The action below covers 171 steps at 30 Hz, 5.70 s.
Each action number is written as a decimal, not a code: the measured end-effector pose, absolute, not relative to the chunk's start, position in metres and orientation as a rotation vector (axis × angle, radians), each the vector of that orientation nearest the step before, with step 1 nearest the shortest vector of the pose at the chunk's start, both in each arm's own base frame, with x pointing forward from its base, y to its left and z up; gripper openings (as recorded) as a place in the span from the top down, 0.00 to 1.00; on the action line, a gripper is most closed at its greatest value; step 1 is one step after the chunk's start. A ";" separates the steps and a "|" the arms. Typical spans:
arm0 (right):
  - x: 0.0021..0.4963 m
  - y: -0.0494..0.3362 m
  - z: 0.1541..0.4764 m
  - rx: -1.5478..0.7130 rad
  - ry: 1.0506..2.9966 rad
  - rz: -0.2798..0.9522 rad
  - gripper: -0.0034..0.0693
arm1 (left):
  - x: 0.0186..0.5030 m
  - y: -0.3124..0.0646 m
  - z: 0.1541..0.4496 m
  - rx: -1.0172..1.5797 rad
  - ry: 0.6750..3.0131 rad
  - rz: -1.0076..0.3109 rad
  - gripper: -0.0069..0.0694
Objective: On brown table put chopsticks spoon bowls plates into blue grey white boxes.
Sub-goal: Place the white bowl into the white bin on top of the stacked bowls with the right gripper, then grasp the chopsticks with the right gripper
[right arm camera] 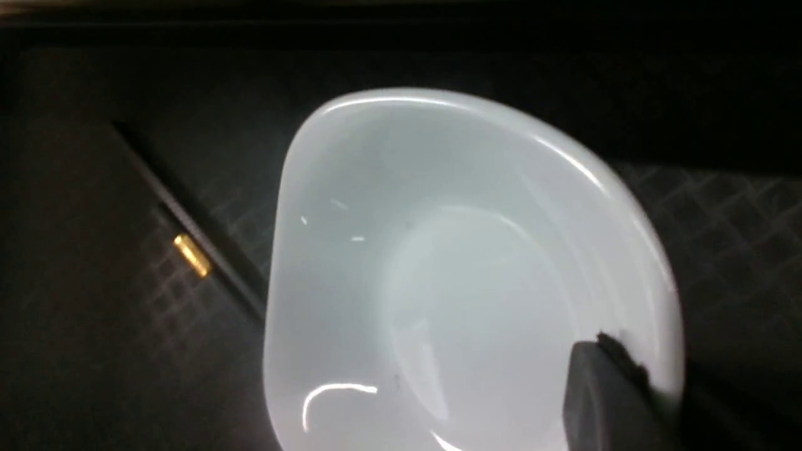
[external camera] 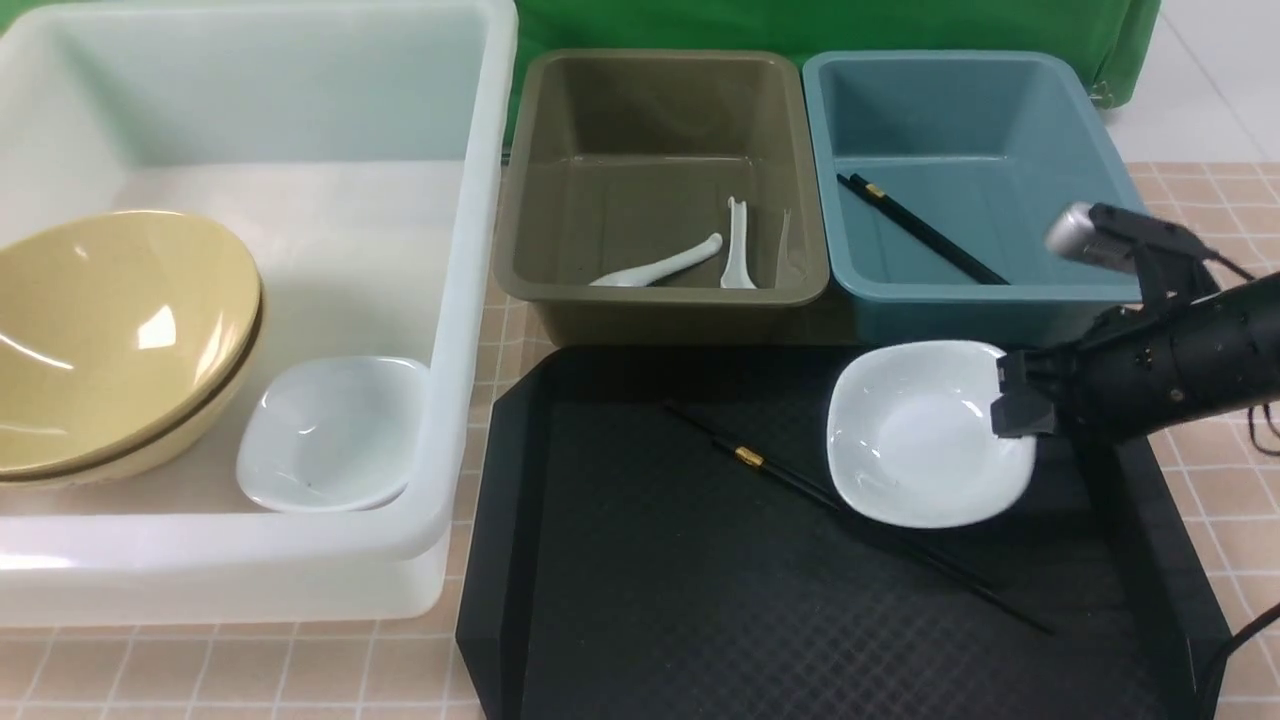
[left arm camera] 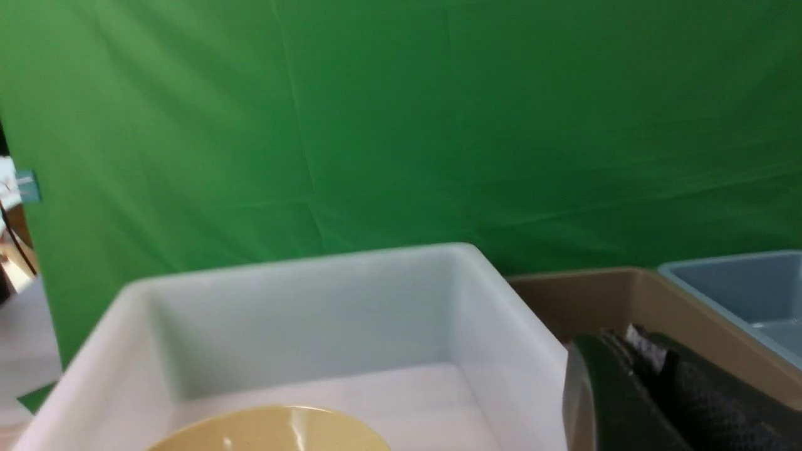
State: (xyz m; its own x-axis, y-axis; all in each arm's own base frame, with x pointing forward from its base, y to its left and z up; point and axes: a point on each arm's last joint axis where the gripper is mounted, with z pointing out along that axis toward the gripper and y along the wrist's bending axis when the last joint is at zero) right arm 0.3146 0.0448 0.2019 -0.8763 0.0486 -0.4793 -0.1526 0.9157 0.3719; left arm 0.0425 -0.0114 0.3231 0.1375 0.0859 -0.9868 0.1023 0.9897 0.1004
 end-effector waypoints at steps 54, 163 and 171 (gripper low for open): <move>0.322 0.403 0.261 -1.686 1.533 0.223 0.62 | 0.051 -0.008 0.301 0.068 1.457 -0.063 0.92; 0.316 0.241 0.162 -1.518 2.594 0.039 0.76 | 0.057 -0.001 0.286 -0.055 1.406 -0.069 0.92; 0.309 0.242 0.183 -1.482 2.530 0.066 0.79 | 0.057 -0.001 0.285 -0.055 1.407 -0.069 0.92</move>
